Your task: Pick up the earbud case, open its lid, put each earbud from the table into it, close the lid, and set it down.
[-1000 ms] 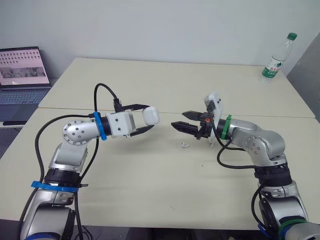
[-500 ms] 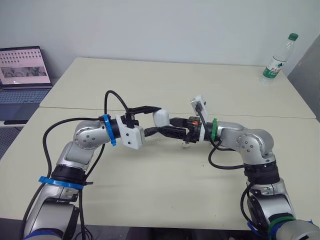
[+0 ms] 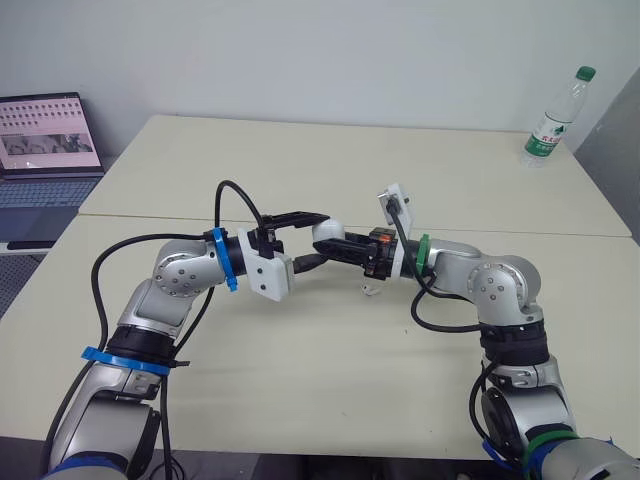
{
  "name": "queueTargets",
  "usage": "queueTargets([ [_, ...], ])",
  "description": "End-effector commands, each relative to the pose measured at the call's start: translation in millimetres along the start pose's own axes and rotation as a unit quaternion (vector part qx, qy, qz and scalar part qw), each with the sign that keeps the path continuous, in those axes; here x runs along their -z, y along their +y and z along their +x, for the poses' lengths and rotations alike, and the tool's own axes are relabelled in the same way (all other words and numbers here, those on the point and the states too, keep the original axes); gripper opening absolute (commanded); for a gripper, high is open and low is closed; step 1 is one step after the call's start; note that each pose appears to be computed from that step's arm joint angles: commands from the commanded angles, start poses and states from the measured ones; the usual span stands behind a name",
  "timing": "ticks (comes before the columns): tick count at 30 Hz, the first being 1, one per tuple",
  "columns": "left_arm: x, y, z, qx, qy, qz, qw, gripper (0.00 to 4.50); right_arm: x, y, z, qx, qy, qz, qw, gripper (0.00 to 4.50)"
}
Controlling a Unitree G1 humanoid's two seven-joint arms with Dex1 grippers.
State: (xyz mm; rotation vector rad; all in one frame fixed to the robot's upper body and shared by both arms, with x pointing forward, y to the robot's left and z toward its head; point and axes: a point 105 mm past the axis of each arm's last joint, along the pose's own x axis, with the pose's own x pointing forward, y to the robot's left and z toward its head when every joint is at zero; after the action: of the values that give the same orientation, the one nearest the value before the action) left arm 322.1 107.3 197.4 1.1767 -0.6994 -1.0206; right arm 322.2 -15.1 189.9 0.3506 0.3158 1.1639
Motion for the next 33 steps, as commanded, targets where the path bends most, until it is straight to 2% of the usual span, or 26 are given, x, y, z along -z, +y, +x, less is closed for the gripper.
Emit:
queueTargets([
  [1,-8,15,2,-0.023,-0.017,0.024,0.999,2.76,-13,9,0,-0.02,-0.02,-0.006,1.0,0.94],
  [10,-10,20,2,-0.043,-0.019,-0.005,0.999,2.76,-14,5,-1,-0.008,-0.023,-0.024,0.999,0.94],
  [12,-12,20,1,-0.038,-0.022,-0.033,0.998,3.48,-14,3,-2,0.0,-0.025,-0.028,0.999,0.94],
  [16,-10,28,-4,-0.058,-0.015,-0.095,0.994,4.49,-12,-13,-8,0.041,-0.015,-0.062,0.997,0.94],
  [20,-10,26,-9,-0.043,-0.002,-0.182,0.982,4.49,-3,-36,-12,0.099,0.019,-0.162,0.982,0.94],
  [25,6,25,-20,0.002,0.056,-0.326,0.944,4.49,-2,-46,-13,0.12,0.031,-0.223,0.967,0.94],
  [30,17,27,-28,0.017,0.082,-0.36,0.929,4.49,1,-40,-8,0.103,0.043,-0.269,0.957,0.94],
  [33,13,34,-26,0.022,0.07,-0.344,0.936,4.49,2,-34,-5,0.088,0.052,-0.3,0.948,0.94],
])
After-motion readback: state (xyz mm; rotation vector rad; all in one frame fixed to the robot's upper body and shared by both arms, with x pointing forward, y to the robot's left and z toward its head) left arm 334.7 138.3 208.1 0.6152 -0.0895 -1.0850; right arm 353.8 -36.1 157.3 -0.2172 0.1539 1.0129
